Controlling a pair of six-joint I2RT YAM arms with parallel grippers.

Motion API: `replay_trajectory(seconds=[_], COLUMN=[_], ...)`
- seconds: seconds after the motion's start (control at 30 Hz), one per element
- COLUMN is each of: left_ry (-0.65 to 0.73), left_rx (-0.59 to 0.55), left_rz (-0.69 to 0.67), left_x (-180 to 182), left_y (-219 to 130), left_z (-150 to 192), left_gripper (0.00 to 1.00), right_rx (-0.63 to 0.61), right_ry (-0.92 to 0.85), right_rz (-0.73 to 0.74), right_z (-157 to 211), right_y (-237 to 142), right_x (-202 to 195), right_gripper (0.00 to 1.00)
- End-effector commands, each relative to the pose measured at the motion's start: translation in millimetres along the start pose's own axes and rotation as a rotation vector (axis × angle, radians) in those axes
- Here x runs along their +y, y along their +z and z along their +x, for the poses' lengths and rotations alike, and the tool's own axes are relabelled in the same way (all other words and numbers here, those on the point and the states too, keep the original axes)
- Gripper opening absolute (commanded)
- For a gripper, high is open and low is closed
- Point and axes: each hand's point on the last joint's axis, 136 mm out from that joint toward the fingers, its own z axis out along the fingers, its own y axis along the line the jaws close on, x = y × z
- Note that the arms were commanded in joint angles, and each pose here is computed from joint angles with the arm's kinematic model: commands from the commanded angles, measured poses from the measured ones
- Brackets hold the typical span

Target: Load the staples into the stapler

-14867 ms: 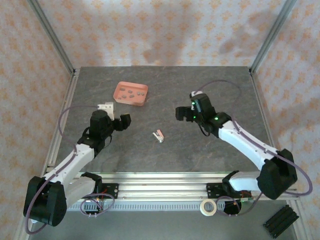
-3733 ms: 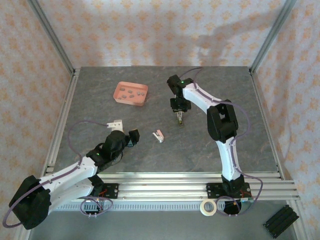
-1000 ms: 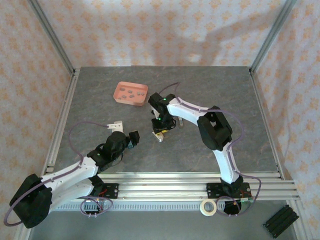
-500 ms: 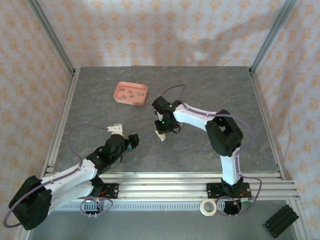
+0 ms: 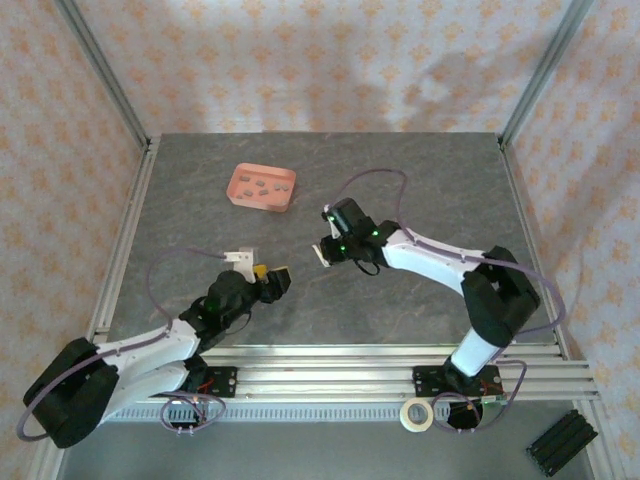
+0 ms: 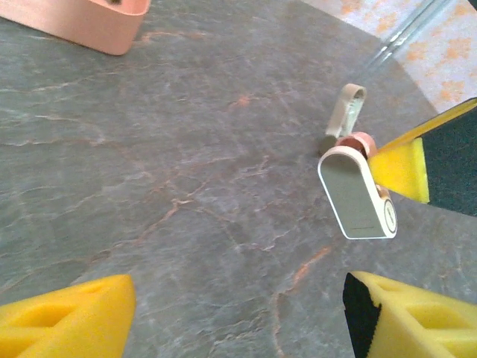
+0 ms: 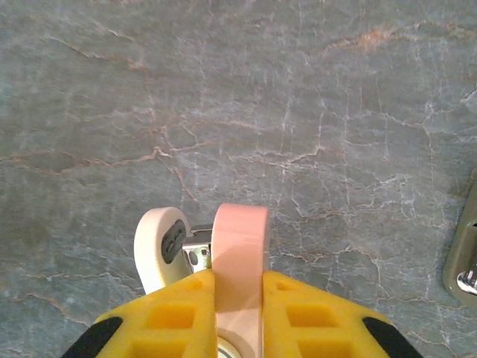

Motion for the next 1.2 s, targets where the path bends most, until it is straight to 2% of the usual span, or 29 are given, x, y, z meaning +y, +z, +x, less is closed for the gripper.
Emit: replay_trajectory(seconds=[0.0, 0.2, 0.37, 0.8, 1.17], left_ry=[-0.042, -0.166, -0.283, -0.307, -0.312], left_rx=[-0.091, -0.132, -0.142, -0.09, -0.078], left_rz=[0.129, 0.242, 0.321, 0.337, 0.293], left_x=[-30.5, -56.3, -68.5, -77.4, -68.0], left_y=[4.2, 17.1, 28.2, 45.8, 54.6], left_z=[-28.7, -54.6, -69.3, -70.1, -62.6], left_gripper=[0.75, 0.73, 0.67, 0.62, 0.57], right_rx=[-0.151, -0.222, -0.243, -0.26, -0.286], right_ry=[-0.03, -0.055, -0.053, -0.04, -0.04], right_rz=[-0.049, -0.101, -0.145, -0.193, -0.213], right_z=[-25.0, -27.7, -29.3, -31.3, -33.6], right_y=[-19.3, -36.1, -40.2, -44.5, -51.1], right_x=[9.9, 16.6, 23.5, 31.3, 34.0], right_gripper=[0.18, 0.18, 0.18, 0.17, 0.17])
